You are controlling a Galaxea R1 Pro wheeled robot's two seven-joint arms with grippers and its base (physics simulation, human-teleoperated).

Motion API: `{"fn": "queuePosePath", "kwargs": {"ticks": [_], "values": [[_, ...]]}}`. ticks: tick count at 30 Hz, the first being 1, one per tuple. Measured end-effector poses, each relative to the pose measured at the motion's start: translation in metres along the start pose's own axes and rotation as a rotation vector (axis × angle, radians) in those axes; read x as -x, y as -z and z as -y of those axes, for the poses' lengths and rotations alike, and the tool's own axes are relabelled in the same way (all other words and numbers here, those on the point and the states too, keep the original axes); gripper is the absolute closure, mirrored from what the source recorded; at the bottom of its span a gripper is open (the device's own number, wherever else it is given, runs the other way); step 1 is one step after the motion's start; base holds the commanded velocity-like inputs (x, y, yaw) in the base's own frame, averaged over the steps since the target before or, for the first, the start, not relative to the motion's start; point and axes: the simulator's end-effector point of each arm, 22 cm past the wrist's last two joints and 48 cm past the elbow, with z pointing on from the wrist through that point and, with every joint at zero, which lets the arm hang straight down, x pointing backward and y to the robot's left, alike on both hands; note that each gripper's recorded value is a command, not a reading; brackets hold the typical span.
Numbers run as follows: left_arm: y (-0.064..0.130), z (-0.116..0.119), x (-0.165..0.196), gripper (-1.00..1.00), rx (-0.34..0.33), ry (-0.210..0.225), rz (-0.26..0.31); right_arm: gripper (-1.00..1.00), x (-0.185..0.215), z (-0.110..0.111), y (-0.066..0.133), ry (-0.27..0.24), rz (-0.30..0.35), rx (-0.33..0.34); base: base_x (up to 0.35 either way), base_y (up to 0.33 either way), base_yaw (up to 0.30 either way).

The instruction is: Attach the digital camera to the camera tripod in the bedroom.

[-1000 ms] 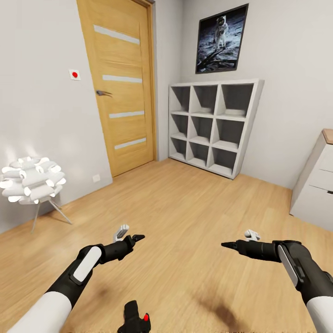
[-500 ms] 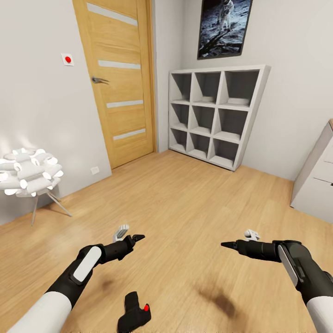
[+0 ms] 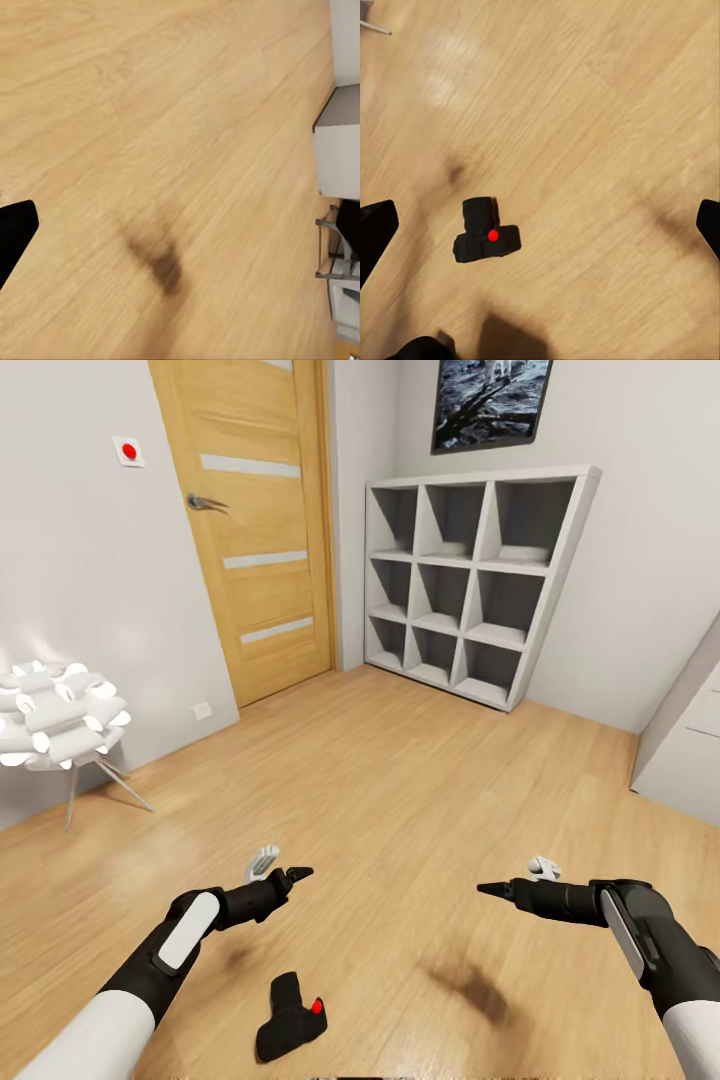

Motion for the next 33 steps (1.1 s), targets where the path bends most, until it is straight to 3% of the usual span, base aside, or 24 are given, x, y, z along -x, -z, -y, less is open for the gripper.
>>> {"fn": "queuePosePath", "kwargs": {"ticks": [33], "values": [[-0.034, -0.066, -0.035, -1.0, 0.075, 0.077, -0.081, -1.0, -0.047, 0.045, -0.042, -0.073, -0.108, -0.032, 0.0, 0.0, 0.0]]}}
